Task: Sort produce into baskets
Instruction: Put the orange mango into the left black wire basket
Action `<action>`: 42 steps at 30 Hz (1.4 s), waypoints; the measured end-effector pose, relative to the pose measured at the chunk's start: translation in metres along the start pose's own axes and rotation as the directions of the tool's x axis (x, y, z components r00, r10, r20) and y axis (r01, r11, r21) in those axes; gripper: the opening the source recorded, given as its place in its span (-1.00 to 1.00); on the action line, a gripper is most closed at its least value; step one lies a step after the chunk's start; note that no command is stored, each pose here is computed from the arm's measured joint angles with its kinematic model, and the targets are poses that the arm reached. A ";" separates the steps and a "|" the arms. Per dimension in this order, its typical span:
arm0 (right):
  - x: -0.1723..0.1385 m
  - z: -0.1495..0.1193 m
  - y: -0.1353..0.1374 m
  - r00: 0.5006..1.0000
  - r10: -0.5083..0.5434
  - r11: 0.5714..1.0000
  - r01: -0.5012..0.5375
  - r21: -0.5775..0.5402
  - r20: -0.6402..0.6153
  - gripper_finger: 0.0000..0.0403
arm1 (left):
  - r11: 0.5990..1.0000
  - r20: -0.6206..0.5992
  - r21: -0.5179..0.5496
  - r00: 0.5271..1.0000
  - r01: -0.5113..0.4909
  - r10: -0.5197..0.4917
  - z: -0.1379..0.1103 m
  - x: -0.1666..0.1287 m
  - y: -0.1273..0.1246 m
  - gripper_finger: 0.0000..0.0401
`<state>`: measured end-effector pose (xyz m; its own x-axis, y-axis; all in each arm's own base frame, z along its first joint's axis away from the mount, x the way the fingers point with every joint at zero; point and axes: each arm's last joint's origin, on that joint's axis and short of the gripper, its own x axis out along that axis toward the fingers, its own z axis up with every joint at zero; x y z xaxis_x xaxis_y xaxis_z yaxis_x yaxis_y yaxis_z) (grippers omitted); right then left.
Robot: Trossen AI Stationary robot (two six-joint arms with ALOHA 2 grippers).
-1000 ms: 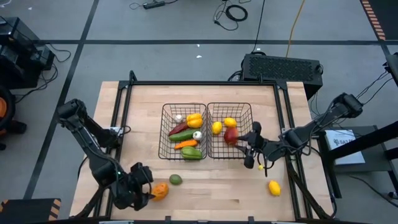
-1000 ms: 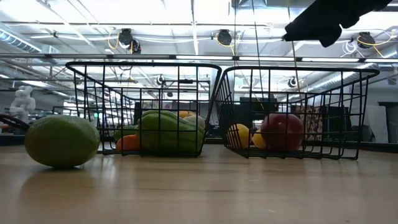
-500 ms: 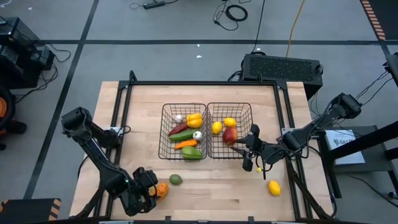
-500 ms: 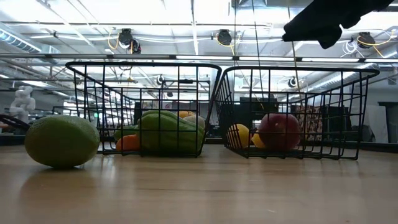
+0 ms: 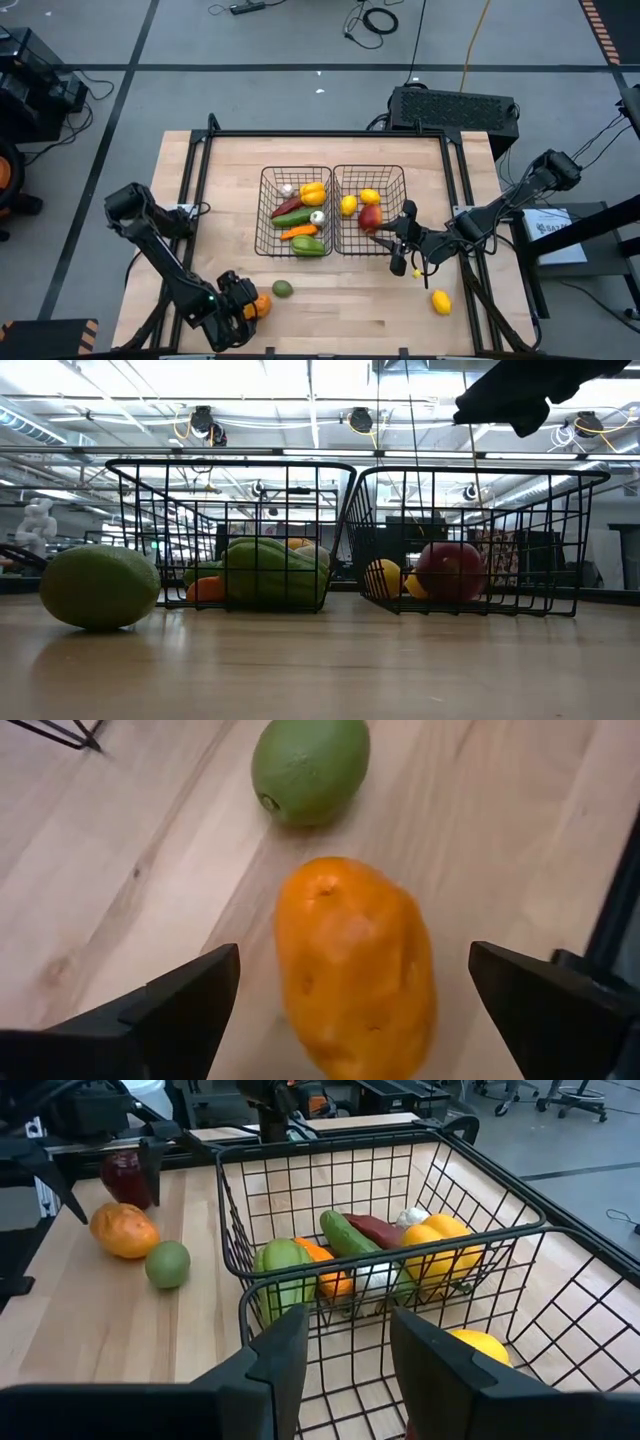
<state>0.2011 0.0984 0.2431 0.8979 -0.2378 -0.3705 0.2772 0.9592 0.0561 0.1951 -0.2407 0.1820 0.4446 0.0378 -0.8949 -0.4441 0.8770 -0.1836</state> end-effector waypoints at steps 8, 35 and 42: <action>0.000 0.000 0.000 1.000 0.001 1.000 -0.001 0.000 -0.001 -0.33 | 0.998 0.012 0.014 0.998 -0.059 0.059 -0.004 0.012 0.001 0.99; 0.000 0.000 0.000 1.000 0.001 1.000 -0.001 0.001 0.000 -0.33 | 0.989 -0.108 0.124 0.990 -0.075 0.089 0.000 0.034 -0.001 0.59; 0.000 0.000 0.000 1.000 0.001 1.000 -0.001 0.002 0.000 -0.33 | 0.989 -0.107 0.145 0.993 -0.032 0.048 0.015 0.001 -0.006 0.53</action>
<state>0.2011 0.0985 0.2431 0.8983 -0.2365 -0.3702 0.2767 0.9592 0.0585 0.2097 -0.2389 0.1884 0.3373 0.0286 -0.9410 -0.3408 0.9355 -0.0937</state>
